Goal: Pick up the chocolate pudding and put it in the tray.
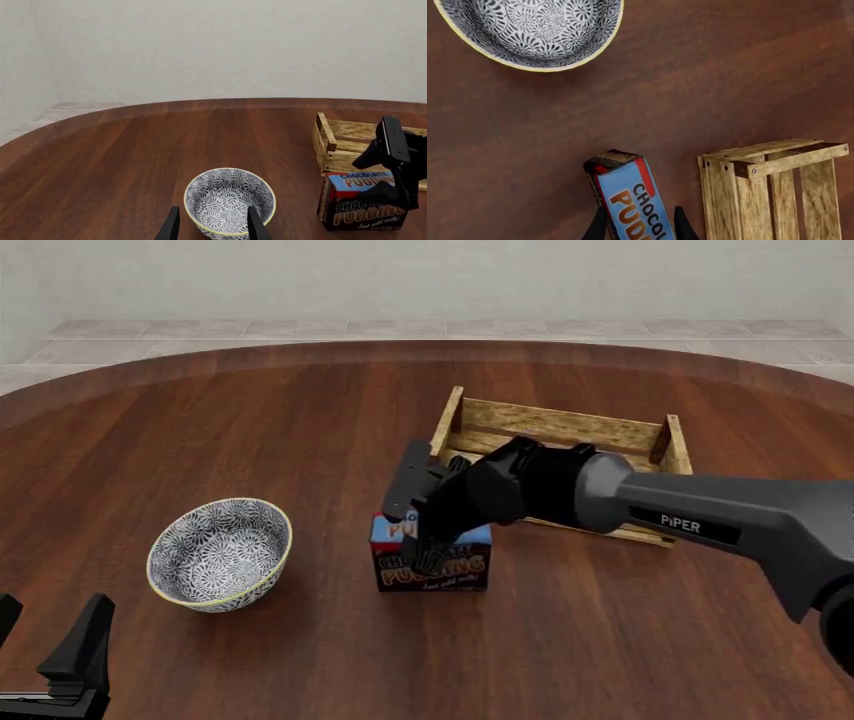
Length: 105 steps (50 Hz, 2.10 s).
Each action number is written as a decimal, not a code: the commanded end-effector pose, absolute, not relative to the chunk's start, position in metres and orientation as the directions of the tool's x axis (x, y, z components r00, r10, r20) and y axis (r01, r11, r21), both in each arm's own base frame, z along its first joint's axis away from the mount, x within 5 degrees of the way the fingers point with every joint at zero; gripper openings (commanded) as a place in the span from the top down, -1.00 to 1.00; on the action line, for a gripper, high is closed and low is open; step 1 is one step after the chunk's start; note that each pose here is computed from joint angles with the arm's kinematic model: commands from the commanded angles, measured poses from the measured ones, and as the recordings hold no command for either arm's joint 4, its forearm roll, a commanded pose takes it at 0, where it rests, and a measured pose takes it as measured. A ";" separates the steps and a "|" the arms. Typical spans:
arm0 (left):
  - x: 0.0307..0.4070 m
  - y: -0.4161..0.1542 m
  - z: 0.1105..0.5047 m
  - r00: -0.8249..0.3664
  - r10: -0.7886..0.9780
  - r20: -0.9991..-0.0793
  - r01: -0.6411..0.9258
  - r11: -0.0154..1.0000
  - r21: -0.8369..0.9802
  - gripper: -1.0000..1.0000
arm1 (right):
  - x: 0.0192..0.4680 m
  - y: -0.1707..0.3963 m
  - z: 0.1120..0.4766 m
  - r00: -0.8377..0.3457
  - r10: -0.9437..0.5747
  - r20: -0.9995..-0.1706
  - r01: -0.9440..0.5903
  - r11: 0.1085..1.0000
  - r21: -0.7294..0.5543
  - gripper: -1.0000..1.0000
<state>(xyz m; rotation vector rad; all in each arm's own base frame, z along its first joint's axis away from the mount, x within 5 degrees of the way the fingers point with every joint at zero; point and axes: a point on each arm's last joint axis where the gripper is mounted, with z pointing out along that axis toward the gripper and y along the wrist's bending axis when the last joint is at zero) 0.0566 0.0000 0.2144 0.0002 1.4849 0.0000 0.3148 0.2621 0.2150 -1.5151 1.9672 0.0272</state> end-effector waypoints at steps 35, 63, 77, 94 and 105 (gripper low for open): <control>0.057 0.000 0.214 0.086 0.000 -0.996 0.000 1.000 0.000 -1.00 | 0.262 0.262 0.236 -0.068 -0.849 -0.524 -0.893 0.286 -0.348 1.00; 0.057 0.000 0.214 0.086 0.000 -0.996 0.000 1.000 0.000 -1.00 | 0.282 0.168 0.328 -0.032 -0.875 -0.484 -0.789 0.320 -0.525 1.00; 0.057 0.000 0.214 0.086 0.000 -0.996 0.000 1.000 0.000 -1.00 | 0.301 0.137 0.368 -0.024 -0.876 -0.481 -0.702 0.358 -0.616 1.00; 0.057 0.000 0.214 0.086 0.000 -0.996 0.000 1.000 0.000 -1.00 | 0.332 0.103 0.403 -0.043 -0.867 -0.497 -0.572 0.429 -0.699 1.00; 0.057 0.000 0.214 0.086 0.000 -0.996 0.000 1.000 0.000 -1.00 | 0.345 0.093 0.394 -0.058 -0.870 -0.489 -0.544 0.438 -0.716 1.00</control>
